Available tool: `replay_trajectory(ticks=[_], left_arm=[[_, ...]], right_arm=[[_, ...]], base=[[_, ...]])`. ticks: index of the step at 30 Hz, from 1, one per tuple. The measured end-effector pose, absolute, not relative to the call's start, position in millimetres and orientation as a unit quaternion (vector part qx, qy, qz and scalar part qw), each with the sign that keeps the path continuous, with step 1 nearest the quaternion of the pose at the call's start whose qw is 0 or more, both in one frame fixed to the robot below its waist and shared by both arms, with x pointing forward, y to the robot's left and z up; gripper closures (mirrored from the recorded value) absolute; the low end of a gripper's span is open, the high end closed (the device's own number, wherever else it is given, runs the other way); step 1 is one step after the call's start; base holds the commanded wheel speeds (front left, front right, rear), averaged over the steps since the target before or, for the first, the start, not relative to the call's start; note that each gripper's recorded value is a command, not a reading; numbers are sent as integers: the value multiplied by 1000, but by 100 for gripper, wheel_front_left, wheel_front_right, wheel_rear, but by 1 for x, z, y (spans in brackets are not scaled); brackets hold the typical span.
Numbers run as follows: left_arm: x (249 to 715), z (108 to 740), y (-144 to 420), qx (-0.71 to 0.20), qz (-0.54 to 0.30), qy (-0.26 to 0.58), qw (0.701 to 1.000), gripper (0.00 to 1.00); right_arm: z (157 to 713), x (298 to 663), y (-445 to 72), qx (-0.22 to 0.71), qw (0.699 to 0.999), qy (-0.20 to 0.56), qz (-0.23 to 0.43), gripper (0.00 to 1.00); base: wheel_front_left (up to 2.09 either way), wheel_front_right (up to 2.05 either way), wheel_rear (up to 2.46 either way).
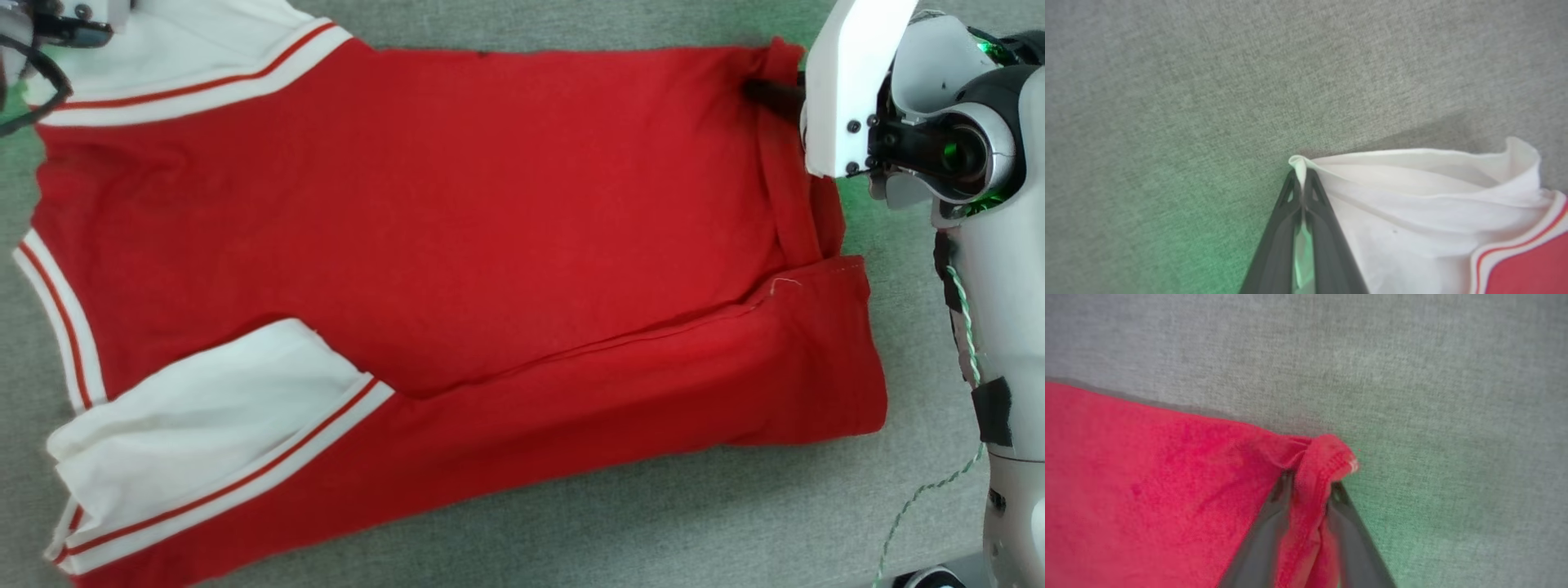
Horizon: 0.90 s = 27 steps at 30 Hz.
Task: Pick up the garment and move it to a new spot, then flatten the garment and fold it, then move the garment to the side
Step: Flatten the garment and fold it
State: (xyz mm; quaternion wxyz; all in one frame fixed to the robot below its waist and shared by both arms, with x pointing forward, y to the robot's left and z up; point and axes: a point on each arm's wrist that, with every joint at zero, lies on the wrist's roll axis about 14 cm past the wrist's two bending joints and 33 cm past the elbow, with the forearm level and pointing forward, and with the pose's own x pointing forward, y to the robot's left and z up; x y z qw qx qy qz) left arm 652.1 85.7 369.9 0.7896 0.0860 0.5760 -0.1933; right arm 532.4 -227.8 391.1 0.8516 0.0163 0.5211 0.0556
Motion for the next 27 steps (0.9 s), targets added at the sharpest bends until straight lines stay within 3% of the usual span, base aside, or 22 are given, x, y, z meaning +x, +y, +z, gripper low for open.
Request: replay_trajectory(ticks=[10, 20, 27], left_arm=[[651, 393, 81, 44, -208, 536, 817, 100], [644, 460, 87, 29, -241, 462, 853, 100], [615, 491, 102, 28, -253, 440, 861, 100]], right_arm=[[416, 545, -234, 6, 891, 451, 55, 100], [445, 534, -238, -16, 917, 392, 75, 100], [460, 516, -233, -11, 923, 372, 94, 100]], base=[[0, 0, 0], [0, 0, 0], [0, 0, 0]])
